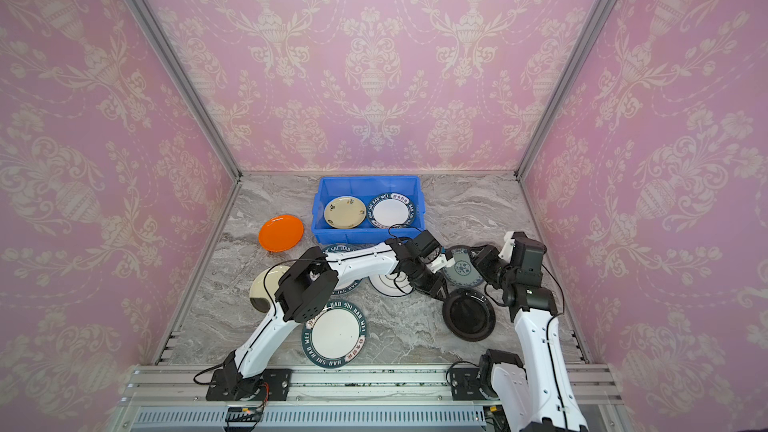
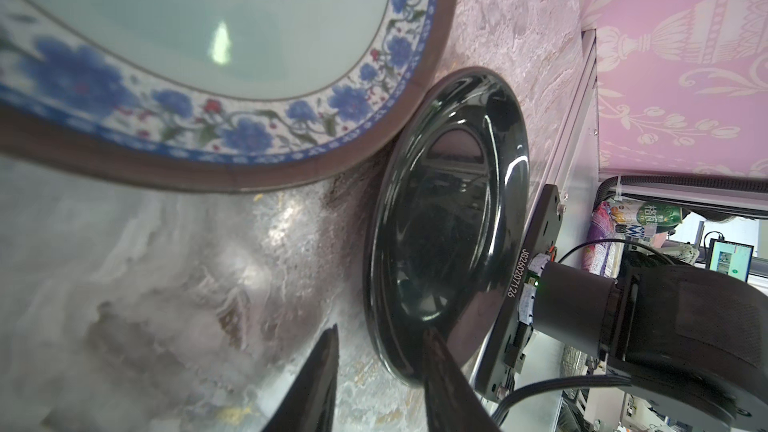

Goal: Place the plates into the plastic bin on the countertop
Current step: 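Reach the left gripper across to the black plate and close on its rim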

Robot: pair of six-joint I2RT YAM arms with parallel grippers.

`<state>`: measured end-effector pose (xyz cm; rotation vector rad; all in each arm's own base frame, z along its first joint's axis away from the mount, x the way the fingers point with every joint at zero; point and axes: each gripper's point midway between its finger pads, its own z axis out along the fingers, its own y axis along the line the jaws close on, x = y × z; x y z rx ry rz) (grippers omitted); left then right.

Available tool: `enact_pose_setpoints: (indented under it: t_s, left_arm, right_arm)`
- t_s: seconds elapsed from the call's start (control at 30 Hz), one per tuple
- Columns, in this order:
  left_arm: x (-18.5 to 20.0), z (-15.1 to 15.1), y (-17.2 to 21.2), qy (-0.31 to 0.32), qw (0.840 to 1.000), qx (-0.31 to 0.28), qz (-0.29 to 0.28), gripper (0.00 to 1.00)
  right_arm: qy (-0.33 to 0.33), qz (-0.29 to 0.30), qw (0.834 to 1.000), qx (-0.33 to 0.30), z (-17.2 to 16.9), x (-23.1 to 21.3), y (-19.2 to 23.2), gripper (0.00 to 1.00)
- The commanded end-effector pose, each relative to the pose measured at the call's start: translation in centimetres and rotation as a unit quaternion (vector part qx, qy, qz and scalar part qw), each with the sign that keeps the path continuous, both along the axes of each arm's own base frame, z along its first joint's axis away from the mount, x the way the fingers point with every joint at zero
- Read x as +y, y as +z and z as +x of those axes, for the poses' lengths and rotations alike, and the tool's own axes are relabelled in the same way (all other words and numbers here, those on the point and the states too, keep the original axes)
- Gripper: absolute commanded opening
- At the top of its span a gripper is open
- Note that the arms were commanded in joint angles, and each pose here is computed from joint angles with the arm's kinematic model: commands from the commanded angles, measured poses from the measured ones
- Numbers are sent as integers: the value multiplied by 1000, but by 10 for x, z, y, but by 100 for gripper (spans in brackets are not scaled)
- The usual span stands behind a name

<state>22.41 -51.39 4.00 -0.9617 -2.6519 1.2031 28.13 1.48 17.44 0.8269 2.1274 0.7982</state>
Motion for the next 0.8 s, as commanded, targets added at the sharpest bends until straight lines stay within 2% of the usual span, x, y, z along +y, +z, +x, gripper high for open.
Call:
enact_pose_setpoints:
  t_s: [0.0,0.23,0.47,0.77]
  left_arm:
    - [-2,-12,-3,-9,999,30,12,36]
    - [-6,-14,-11,-12,999,43,24,27]
    - [-9,-17,-15,-18,998,53,29,23]
    - [-7,-13,-9,-20,999,35,30,3]
  right_arm:
    - [14,0,1000,8,-3,2,-11,43]
    - [18,10,1000,7,-4,5,-17,43]
    - [25,3,1000,4,-4,5,-11,43]
    - [30,7,1000,-3,0,6,-4,43]
